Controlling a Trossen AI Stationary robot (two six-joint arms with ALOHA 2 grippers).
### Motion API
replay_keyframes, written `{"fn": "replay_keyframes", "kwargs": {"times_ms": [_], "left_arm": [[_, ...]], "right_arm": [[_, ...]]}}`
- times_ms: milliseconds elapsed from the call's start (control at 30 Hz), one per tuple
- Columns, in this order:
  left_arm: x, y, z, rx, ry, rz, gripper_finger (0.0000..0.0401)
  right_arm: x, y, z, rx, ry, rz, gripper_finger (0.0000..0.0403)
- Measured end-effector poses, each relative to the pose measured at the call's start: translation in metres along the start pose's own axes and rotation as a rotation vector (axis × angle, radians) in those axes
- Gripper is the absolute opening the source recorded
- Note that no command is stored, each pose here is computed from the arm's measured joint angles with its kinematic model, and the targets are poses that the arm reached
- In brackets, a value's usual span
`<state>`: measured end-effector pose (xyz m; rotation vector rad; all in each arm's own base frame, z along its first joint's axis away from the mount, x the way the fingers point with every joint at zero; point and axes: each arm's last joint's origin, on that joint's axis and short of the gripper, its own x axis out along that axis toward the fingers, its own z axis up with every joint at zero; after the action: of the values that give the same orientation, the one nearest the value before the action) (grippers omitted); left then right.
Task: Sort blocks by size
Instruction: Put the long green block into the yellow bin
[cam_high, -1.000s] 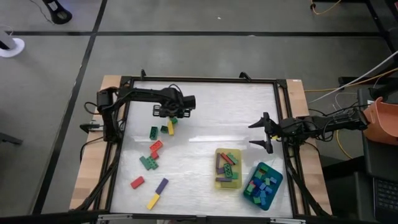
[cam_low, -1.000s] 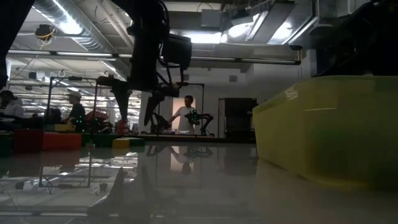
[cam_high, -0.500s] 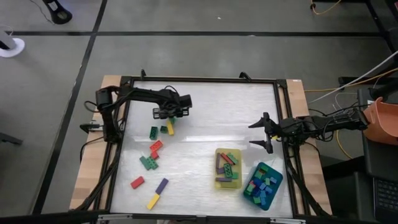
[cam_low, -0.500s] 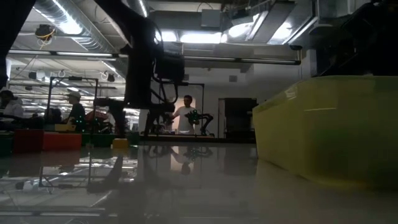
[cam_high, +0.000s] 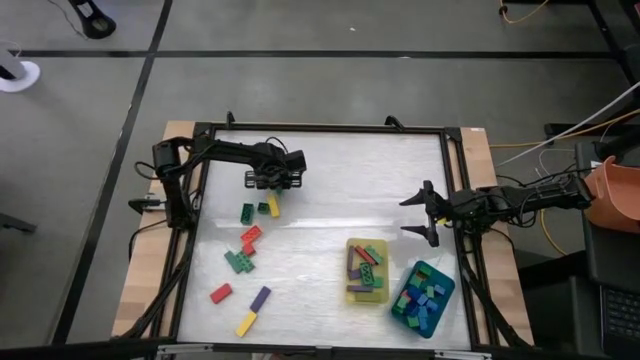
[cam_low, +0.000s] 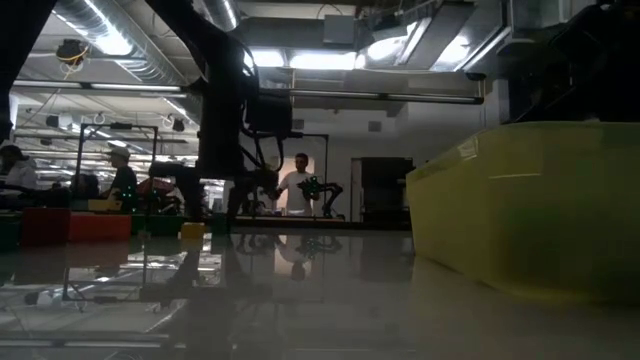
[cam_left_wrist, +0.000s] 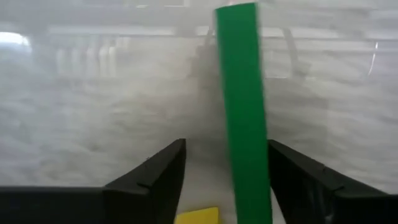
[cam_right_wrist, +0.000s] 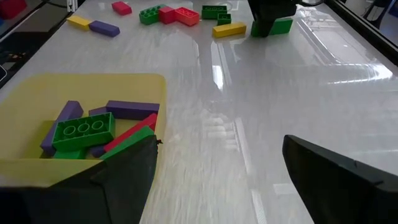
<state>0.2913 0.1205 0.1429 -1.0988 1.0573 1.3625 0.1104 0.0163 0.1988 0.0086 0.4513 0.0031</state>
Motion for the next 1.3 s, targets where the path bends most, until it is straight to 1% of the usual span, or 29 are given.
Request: {"fn": "replay_keyframes", "kwargs": {"times_ms": [100,267,300,367,467,500,567,667,767,833,933,1000,1100,1167,1233,1300], "left_arm": [[0.000,-0.002,0.000,0.054,-0.007,-0.019,0.0160],[-0.001,-0.008,0.000,0.173,-0.026,-0.061,0.0050],[-0.002,-0.009,0.000,0.196,-0.035,-0.068,0.0036],[-0.005,-0.017,0.001,0.235,-0.062,-0.116,0.0036],[-0.016,-0.031,-0.004,0.330,-0.105,-0.201,0.0037],[-0.020,-0.038,-0.008,0.362,-0.118,-0.248,0.0041],[-0.030,-0.054,-0.019,0.438,-0.139,-0.385,0.0045],[-0.046,-0.076,-0.043,0.540,-0.177,-0.620,0.0042],[-0.065,-0.092,-0.071,0.648,-0.224,-0.830,0.0041],[-0.076,-0.098,-0.092,0.712,-0.256,-0.930,0.0044],[-0.092,-0.103,-0.122,0.752,-0.281,-1.072,0.0052],[-0.100,-0.106,-0.141,0.780,-0.321,-1.159,0.0052],[-0.101,-0.109,-0.170,0.868,-0.399,-1.230,0.0051],[-0.098,-0.110,-0.187,0.939,-0.437,-1.254,0.0053],[-0.094,-0.111,-0.201,0.984,-0.450,-1.278,0.0062],[-0.088,-0.110,-0.213,1.010,-0.432,-1.278,0.0074]], "right_arm": [[0.000,0.000,0.000,0.000,0.000,0.000,0.0344],[0.000,0.000,0.000,0.000,0.000,0.000,0.0344],[0.000,0.000,0.000,0.000,0.000,0.000,0.0344],[0.000,0.000,0.000,0.000,-0.001,0.000,0.0344],[0.000,0.000,0.000,0.000,-0.001,0.000,0.0344],[0.000,0.000,0.000,0.000,-0.001,0.000,0.0344],[0.000,0.000,0.000,0.000,-0.001,0.000,0.0344],[0.000,0.000,0.000,0.000,-0.002,0.001,0.0344],[0.000,0.000,0.000,0.001,-0.002,0.000,0.0344],[0.000,0.000,0.000,0.001,-0.002,0.000,0.0344],[0.000,0.000,0.000,0.001,-0.002,0.000,0.0344],[0.000,0.000,0.000,0.001,-0.004,0.000,0.0344],[0.000,0.000,0.001,0.001,-0.005,-0.001,0.0344],[0.000,0.000,0.000,0.001,-0.004,-0.001,0.0344],[0.000,0.000,0.001,0.001,-0.005,-0.001,0.0344],[0.000,0.000,0.001,0.001,-0.005,-0.001,0.0344]]}}
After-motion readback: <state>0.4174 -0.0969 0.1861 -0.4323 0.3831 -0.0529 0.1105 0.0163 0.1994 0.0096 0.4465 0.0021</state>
